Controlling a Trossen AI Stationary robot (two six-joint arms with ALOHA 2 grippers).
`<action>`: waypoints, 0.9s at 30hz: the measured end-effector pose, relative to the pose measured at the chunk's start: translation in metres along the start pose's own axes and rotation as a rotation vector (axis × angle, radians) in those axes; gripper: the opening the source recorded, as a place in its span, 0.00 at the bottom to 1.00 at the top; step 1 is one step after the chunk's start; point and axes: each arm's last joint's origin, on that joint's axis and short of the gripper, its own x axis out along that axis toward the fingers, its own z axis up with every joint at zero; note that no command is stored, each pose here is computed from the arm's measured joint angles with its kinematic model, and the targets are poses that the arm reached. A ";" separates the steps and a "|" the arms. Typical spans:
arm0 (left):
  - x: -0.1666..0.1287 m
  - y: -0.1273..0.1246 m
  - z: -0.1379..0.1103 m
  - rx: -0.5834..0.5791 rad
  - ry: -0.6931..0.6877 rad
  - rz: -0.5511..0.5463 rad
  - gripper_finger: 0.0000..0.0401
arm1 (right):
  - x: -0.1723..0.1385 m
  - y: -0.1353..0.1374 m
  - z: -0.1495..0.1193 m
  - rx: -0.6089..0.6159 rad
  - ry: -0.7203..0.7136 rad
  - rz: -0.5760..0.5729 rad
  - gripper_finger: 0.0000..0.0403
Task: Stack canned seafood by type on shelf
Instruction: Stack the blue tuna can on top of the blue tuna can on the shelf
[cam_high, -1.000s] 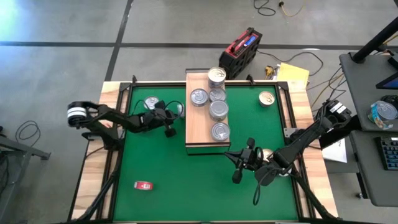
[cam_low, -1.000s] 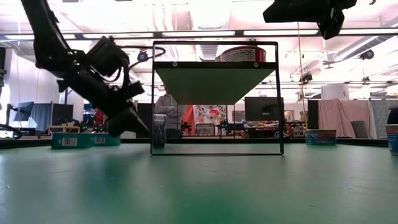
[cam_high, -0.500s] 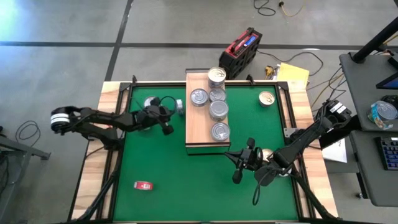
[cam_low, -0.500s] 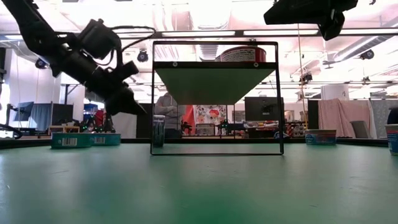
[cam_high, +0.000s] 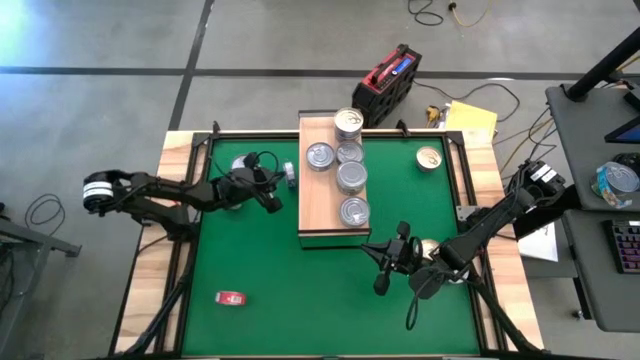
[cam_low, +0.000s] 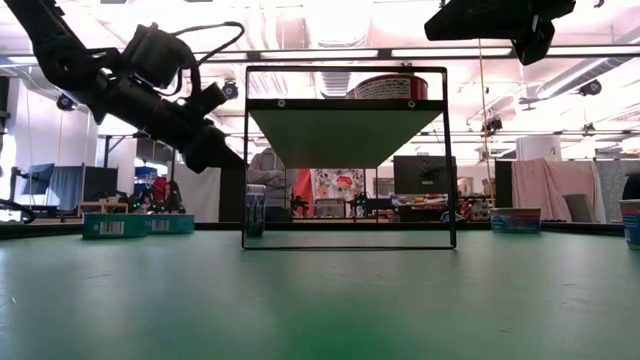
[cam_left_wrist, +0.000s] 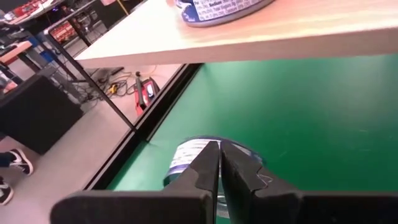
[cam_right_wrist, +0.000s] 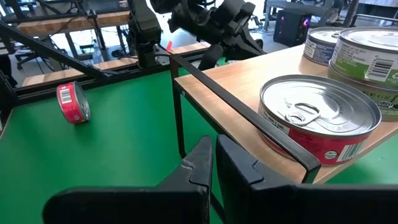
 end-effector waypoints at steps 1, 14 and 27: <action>0.000 0.000 0.000 -0.002 -0.001 0.000 0.00 | 0.000 0.000 0.000 0.000 0.000 0.000 0.03; -0.008 0.001 0.009 -0.041 -0.051 -0.004 0.00 | 0.000 0.000 0.000 0.001 -0.001 0.000 0.03; -0.049 -0.007 0.028 0.014 -0.147 -0.151 0.00 | 0.003 -0.001 0.006 0.024 -0.029 -0.046 0.03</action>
